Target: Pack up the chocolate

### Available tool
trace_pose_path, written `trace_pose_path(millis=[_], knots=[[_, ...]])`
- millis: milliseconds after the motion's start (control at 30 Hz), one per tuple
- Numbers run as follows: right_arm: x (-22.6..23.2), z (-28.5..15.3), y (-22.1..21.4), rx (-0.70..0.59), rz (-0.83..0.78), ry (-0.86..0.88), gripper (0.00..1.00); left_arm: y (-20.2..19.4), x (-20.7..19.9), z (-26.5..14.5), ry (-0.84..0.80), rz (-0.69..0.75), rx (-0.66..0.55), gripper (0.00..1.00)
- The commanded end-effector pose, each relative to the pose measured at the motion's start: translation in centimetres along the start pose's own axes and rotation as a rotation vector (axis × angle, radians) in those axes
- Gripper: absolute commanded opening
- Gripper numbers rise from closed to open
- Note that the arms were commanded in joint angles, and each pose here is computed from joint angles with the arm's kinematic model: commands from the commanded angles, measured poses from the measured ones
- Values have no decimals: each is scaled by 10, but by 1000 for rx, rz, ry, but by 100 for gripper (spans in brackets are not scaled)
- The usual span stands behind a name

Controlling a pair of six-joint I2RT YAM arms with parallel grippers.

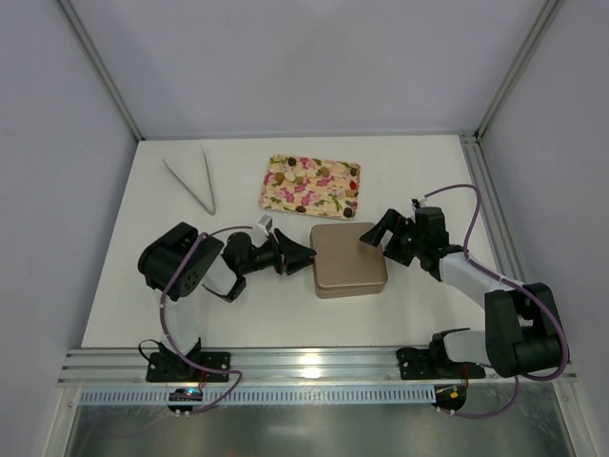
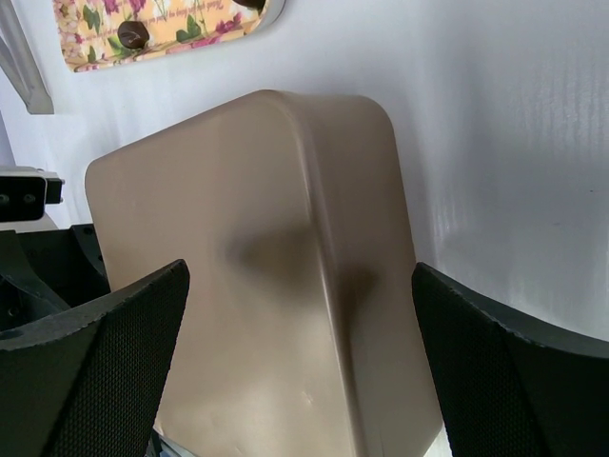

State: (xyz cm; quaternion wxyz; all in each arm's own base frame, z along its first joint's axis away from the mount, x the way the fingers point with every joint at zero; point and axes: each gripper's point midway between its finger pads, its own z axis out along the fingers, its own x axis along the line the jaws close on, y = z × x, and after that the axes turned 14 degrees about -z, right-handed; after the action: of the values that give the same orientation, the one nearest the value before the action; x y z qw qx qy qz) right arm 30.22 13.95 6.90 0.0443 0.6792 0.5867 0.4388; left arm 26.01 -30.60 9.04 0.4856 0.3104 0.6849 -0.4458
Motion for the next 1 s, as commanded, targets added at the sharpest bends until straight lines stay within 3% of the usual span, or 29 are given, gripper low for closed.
trace_pose_path(millis=[0, 667, 967], knots=[[8, -4, 18, -57, -58, 6, 98, -14, -43, -11, -181, 175, 44, 41], [11, -6, 21, -39, -116, -55, 97, -9, -39, -19, -171, 171, 29, 43], [17, -6, 21, -27, -167, -112, 96, -11, -38, -16, -166, 169, 42, 62]])
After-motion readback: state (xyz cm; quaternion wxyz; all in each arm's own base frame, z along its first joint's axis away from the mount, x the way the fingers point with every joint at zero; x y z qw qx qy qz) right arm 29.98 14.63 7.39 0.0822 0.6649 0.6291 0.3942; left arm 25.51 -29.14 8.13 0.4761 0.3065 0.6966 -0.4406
